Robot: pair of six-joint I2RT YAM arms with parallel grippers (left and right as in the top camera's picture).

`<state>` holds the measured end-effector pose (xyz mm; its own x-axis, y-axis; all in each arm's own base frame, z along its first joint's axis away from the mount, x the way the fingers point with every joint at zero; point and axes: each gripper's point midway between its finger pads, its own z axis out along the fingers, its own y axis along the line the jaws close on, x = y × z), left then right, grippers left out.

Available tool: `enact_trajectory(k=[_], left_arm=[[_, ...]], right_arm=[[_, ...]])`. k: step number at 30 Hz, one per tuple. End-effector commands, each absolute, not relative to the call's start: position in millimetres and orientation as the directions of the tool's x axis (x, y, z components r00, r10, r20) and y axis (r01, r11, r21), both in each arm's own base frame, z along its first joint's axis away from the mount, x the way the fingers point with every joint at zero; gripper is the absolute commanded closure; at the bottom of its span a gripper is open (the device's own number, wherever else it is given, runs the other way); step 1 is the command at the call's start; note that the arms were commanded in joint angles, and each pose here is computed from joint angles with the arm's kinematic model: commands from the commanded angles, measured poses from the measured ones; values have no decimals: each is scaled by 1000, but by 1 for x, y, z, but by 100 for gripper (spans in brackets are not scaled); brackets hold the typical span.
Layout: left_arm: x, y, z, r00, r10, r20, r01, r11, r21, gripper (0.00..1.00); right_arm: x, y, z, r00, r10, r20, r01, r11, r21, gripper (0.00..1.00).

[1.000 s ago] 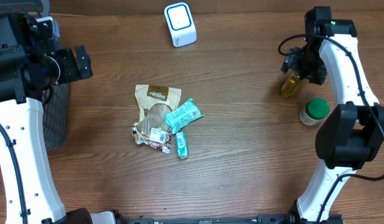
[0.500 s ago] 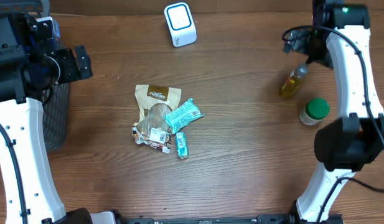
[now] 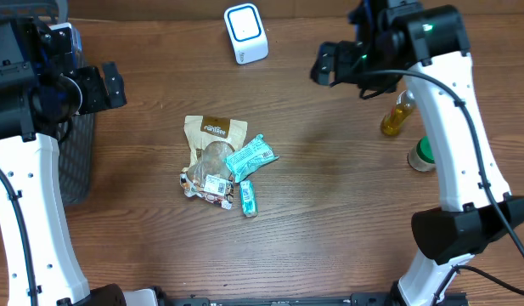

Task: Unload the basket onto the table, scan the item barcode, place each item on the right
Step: 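Move the right gripper left over the mint-green wipes packet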

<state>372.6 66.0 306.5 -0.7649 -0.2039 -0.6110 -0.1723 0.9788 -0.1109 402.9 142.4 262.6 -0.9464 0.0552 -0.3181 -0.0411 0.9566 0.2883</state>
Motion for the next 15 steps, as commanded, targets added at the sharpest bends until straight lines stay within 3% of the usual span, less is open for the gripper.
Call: enact_trajectory(k=[1, 15], left_arm=[[374, 66, 310, -758, -206, -619, -174, 978, -113, 0], [374, 66, 310, -758, -206, -619, -174, 978, -113, 1]], right_arm=[[394, 174, 253, -958, -5, -287, -106, 935, 339, 0], [365, 236, 187, -964, -162, -210, -225, 919, 323, 0]])
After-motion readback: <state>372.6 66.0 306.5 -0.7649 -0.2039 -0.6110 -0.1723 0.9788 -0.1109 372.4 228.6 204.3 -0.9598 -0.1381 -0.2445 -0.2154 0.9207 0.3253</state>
